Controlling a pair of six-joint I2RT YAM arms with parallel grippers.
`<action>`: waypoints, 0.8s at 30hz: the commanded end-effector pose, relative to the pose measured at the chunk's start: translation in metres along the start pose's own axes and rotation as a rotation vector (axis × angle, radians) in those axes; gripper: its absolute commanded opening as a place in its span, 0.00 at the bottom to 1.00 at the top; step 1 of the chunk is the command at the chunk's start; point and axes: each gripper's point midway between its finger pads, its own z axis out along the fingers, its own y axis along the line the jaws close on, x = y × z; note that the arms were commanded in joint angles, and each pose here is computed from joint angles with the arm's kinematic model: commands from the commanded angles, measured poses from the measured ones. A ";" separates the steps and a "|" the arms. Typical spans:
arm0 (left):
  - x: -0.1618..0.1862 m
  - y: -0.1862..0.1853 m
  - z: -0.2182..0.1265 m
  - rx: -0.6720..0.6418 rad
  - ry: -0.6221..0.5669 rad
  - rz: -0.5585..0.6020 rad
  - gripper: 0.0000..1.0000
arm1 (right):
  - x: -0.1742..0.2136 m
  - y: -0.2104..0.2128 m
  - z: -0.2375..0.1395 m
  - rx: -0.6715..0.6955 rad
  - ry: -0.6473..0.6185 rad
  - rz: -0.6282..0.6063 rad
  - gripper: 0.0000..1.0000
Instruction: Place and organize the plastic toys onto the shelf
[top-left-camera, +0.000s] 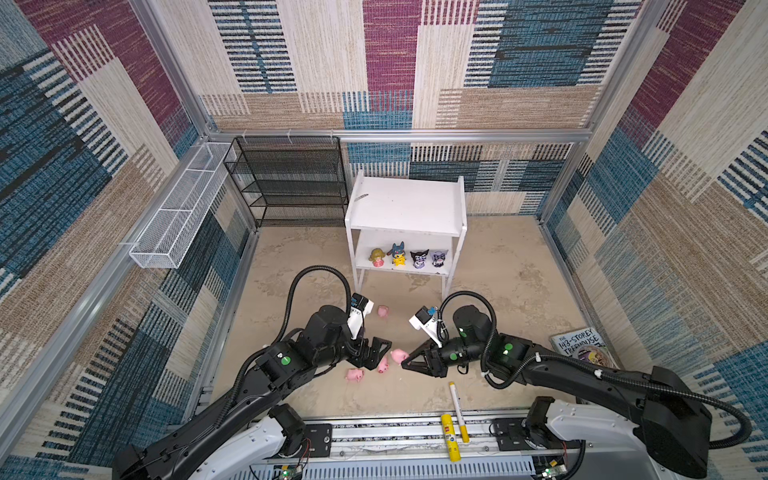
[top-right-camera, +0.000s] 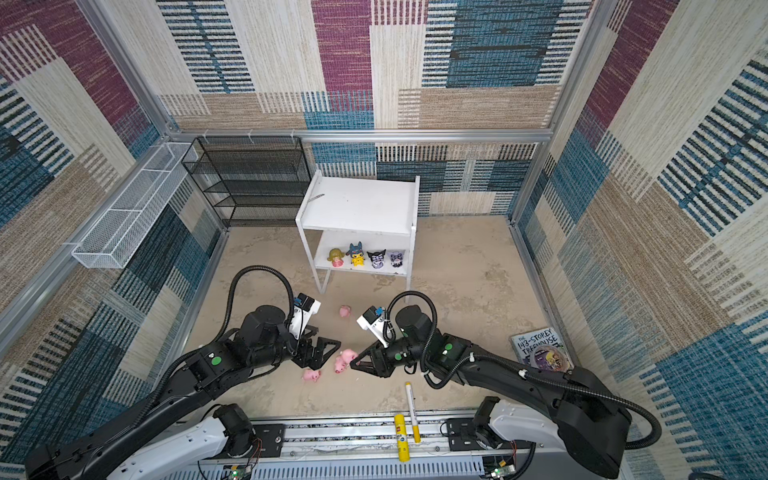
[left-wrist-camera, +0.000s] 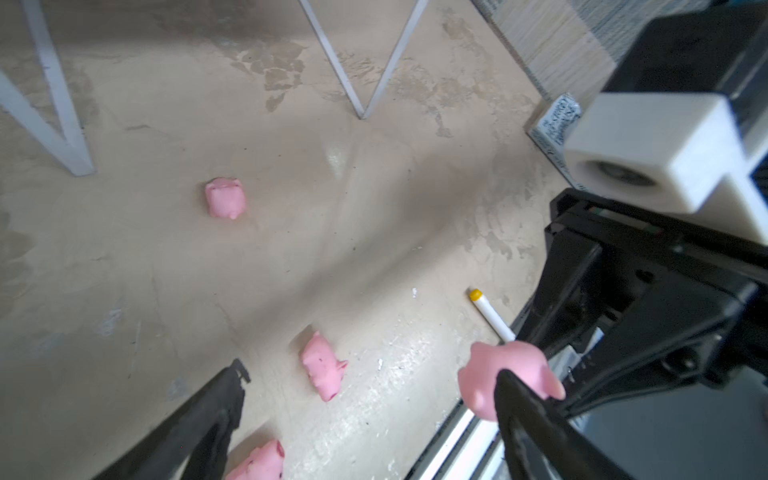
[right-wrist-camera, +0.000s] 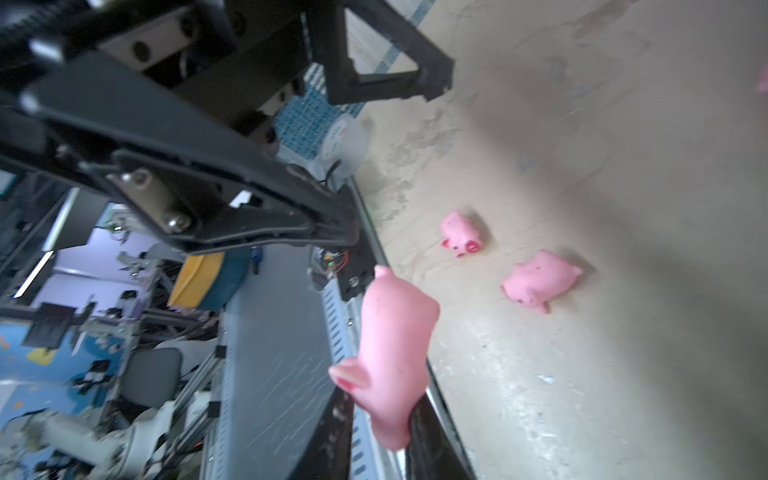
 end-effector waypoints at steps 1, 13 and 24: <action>-0.012 -0.038 -0.014 0.182 -0.038 0.112 0.94 | 0.015 0.032 -0.010 -0.157 0.077 0.057 0.23; 0.003 -0.077 -0.043 0.384 -0.027 0.535 0.95 | 0.030 0.034 -0.043 -0.177 0.098 0.206 0.23; 0.006 -0.064 -0.011 0.301 -0.010 0.837 0.92 | 0.053 0.001 -0.046 -0.146 0.053 0.288 0.23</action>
